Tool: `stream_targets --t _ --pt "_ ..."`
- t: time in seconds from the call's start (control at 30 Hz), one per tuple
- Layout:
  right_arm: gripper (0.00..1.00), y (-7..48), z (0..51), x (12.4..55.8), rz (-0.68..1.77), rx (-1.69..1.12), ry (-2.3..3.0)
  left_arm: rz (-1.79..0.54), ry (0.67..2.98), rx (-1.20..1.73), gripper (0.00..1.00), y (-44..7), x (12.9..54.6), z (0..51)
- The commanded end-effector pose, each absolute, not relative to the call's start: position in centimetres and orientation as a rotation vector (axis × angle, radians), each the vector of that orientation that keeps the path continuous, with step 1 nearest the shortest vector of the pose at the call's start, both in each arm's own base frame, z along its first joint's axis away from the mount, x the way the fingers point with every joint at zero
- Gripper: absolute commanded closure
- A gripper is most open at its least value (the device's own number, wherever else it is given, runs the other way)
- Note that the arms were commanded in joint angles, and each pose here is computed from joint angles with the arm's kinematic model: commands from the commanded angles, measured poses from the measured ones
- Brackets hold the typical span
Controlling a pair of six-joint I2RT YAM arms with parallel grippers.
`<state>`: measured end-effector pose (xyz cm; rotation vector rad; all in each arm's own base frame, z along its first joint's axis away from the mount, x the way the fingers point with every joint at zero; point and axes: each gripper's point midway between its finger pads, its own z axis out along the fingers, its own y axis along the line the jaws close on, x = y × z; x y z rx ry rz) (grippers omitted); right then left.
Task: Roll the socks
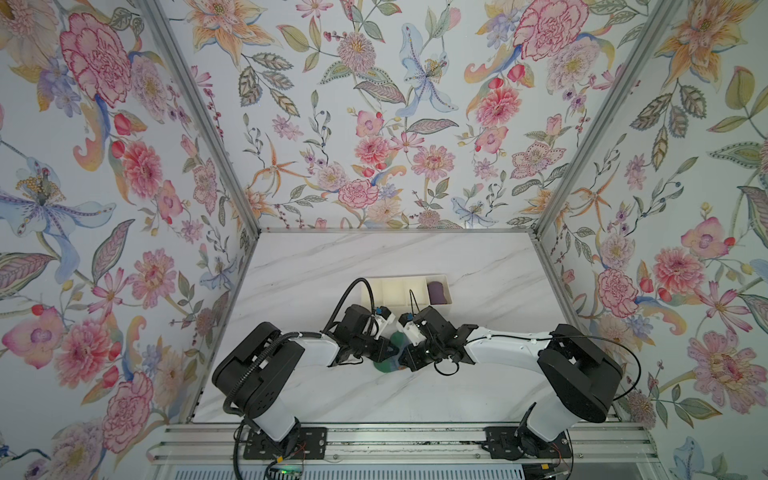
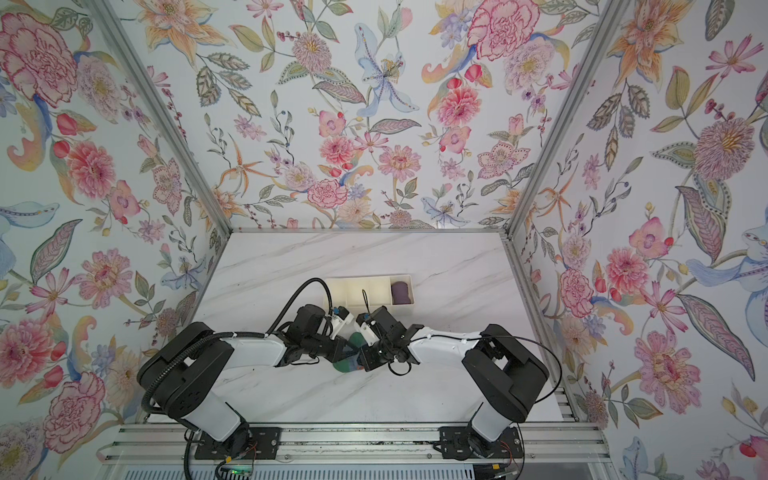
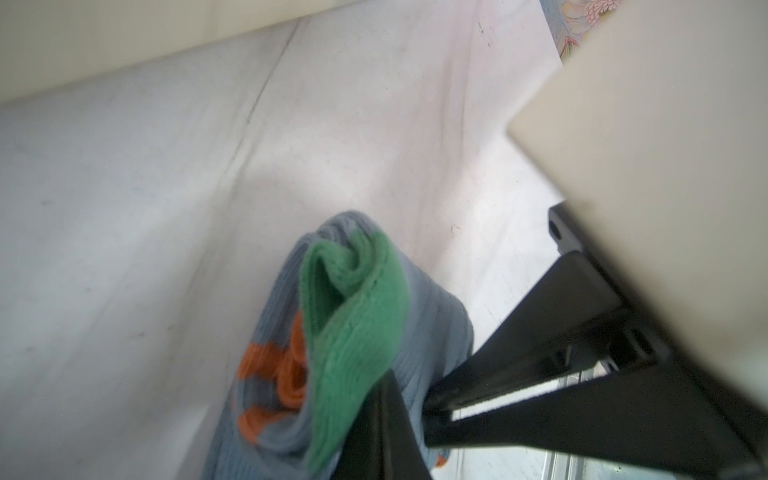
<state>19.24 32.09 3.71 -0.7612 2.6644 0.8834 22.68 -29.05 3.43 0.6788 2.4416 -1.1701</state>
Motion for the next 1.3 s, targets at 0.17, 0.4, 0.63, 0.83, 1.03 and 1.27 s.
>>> stream_targets --t 0.17,0.4,0.63,0.83,1.03,1.27 --pt "0.80 30.1 4.5 19.1 0.947 -0.663 2.708 -1.057 2.630 0.709 1.00 -26.9 20.2 -0.9" --pt "0.60 29.2 7.7 20.7 1.161 -0.498 2.603 -1.030 2.646 0.722 1.00 -26.6 20.2 -1.4" --pt "0.54 26.8 5.6 21.9 1.155 -0.323 2.670 -1.033 2.649 0.727 1.00 -26.7 20.1 -1.6" --pt "0.54 27.3 5.1 22.3 1.258 -0.267 2.646 -1.025 2.653 0.728 1.00 -26.5 20.0 -1.7" --pt "0.54 27.5 4.5 22.2 1.296 -0.250 2.647 -1.032 2.651 0.721 1.00 -26.6 20.1 -1.7" --pt "0.54 27.3 3.2 22.1 1.285 -0.222 2.677 -1.036 2.652 0.722 1.00 -26.7 20.1 -1.8"
